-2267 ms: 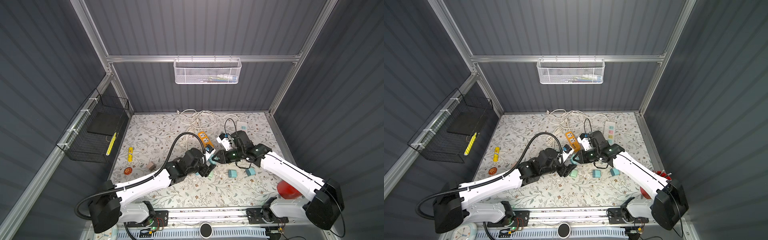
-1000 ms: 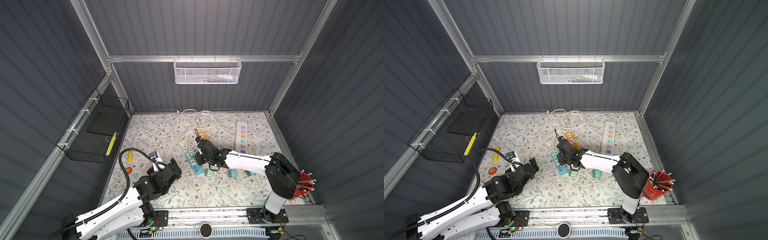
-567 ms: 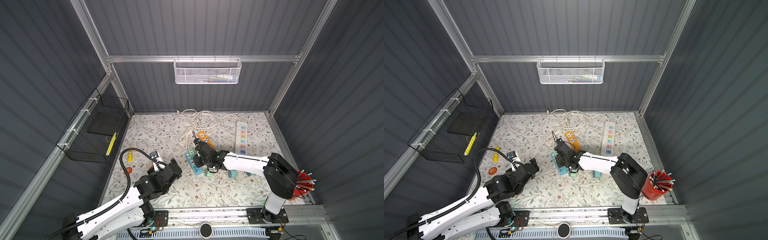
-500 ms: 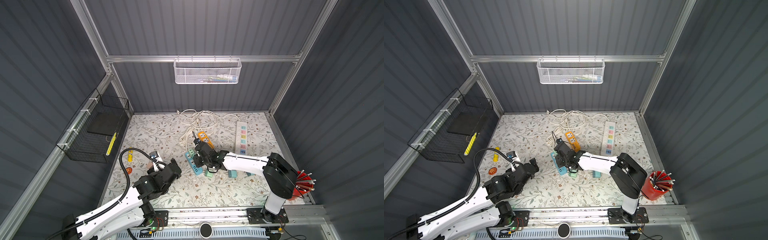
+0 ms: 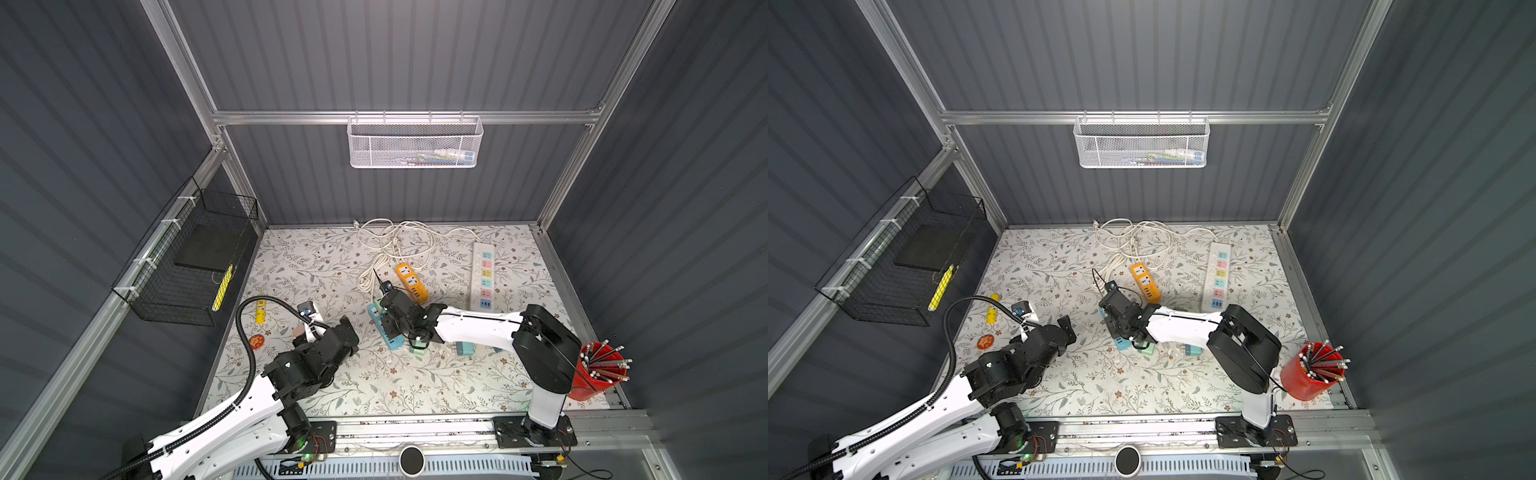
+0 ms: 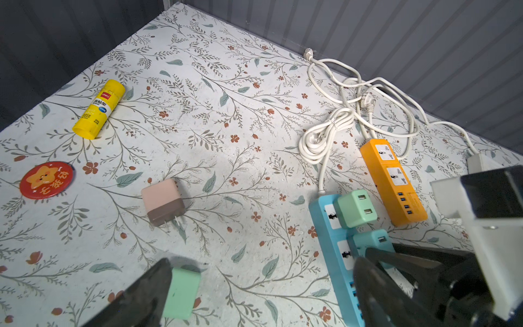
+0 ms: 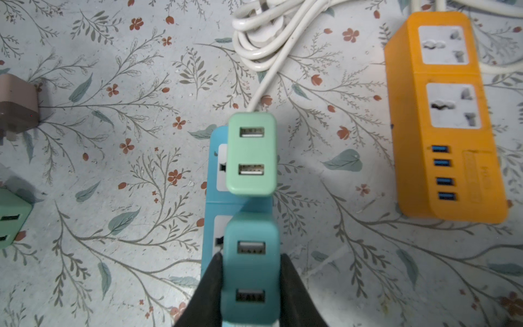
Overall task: Insert the plug
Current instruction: 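Lower the teal adapter onto the blue strip's second socket and open the right gripper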
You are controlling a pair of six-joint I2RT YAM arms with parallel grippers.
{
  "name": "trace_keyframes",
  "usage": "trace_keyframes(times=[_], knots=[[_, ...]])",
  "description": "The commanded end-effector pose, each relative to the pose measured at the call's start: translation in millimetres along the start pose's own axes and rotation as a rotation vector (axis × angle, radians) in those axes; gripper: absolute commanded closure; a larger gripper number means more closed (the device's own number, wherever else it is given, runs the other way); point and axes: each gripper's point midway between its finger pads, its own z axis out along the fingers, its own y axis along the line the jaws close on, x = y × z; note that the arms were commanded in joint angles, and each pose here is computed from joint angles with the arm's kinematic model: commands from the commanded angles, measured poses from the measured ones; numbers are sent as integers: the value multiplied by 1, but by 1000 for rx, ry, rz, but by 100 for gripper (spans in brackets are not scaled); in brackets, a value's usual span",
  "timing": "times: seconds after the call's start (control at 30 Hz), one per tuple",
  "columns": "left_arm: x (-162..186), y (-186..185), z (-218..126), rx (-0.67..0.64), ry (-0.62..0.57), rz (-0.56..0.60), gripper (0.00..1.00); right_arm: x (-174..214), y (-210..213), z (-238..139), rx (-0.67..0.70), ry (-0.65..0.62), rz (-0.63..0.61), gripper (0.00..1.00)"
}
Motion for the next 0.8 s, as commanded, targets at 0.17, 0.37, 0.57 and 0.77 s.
trace_keyframes(times=[0.17, 0.37, 0.57, 0.77], knots=[[-7, 6, -6, 27, -25, -49, 0, 60, 4, 24, 3, 166, -55, 73], [-9, 5, -9, 38, -13, -75, 0, 2, 11, -18, -57, 114, 11, 36], [-26, -8, -20, 84, -13, -79, 0, -69, -1, -92, -94, -41, 60, 22], [-32, -6, -27, 78, -4, -68, 0, -33, -18, -118, -73, -3, 158, 25]])
